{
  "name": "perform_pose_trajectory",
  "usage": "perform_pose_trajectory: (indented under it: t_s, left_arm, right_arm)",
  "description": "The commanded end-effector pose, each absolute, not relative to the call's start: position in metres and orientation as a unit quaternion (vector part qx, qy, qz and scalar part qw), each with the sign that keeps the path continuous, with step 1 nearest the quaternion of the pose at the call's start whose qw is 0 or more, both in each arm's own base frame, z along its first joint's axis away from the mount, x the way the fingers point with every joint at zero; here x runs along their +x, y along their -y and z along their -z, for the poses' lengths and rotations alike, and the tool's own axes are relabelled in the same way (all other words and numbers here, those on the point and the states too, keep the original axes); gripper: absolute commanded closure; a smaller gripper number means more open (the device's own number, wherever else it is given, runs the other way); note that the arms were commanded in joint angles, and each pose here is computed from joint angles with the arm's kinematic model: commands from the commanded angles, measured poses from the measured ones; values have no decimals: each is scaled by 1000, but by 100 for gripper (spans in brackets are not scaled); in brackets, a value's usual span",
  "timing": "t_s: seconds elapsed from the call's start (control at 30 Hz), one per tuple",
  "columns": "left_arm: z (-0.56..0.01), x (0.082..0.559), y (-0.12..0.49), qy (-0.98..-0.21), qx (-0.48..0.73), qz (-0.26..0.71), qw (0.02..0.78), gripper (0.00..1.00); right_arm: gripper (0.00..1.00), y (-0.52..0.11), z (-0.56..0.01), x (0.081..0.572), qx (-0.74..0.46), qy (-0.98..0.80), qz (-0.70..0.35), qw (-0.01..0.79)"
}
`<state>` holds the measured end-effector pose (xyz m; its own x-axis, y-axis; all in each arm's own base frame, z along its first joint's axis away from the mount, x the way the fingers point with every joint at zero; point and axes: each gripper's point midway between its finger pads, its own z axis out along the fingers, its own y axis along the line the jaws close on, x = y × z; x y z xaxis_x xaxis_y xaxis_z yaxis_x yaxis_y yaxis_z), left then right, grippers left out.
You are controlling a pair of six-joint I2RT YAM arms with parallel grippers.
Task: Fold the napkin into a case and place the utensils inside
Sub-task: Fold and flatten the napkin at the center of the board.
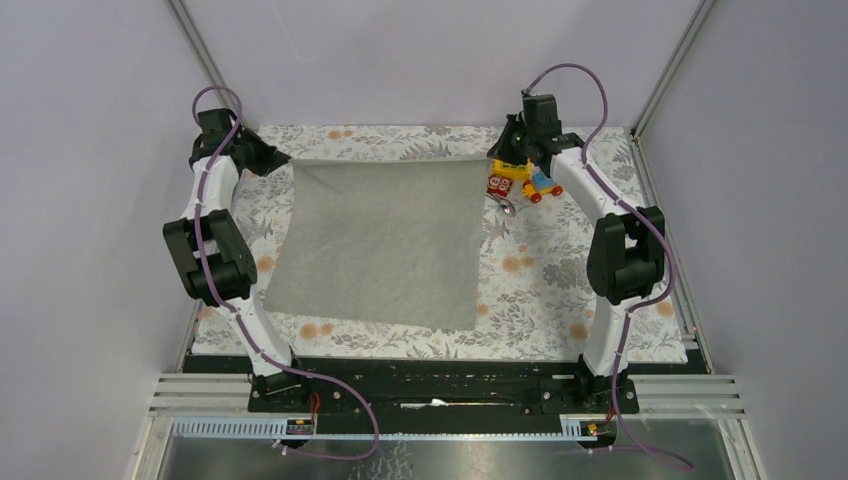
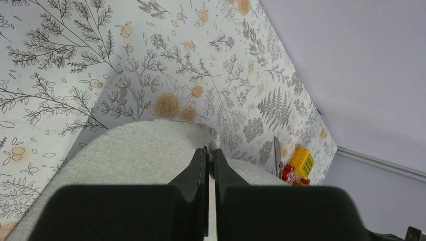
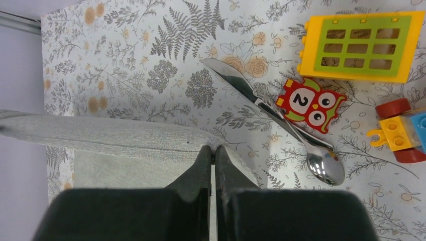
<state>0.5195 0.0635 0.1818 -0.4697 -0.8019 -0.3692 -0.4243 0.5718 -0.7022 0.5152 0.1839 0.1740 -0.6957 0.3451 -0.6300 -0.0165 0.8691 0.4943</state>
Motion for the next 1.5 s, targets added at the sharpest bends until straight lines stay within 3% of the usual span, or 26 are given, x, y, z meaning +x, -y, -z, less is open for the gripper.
perform_pose_trajectory:
  t_s: [0.0, 0.47, 0.67, 0.8, 1.23, 1.47]
  left_arm:
    - [-204, 530, -67, -814, -350, 269, 379, 100]
    - [-227, 543, -69, -805, -341, 275, 401, 100]
    - [-223, 535, -65, -812, -337, 277, 387, 100]
    - [-199, 501, -58, -834, -349, 259, 340, 100]
    - [-101, 318, -65, -890, -404, 78, 199, 100]
    - [-80, 277, -71, -881, -438, 42, 177, 100]
  right_arm:
    - [100, -170, -203, 527, 85, -878, -219, 417]
    - [100, -172, -231, 553, 72, -869, -211, 441]
    - [100, -176, -231, 540, 78, -873, -227, 424]
    - [100, -181, -223, 503, 93, -883, -251, 386]
    - [100, -204, -156, 334, 52, -912, -297, 276]
    - [100, -208, -110, 277, 25, -924, -307, 227]
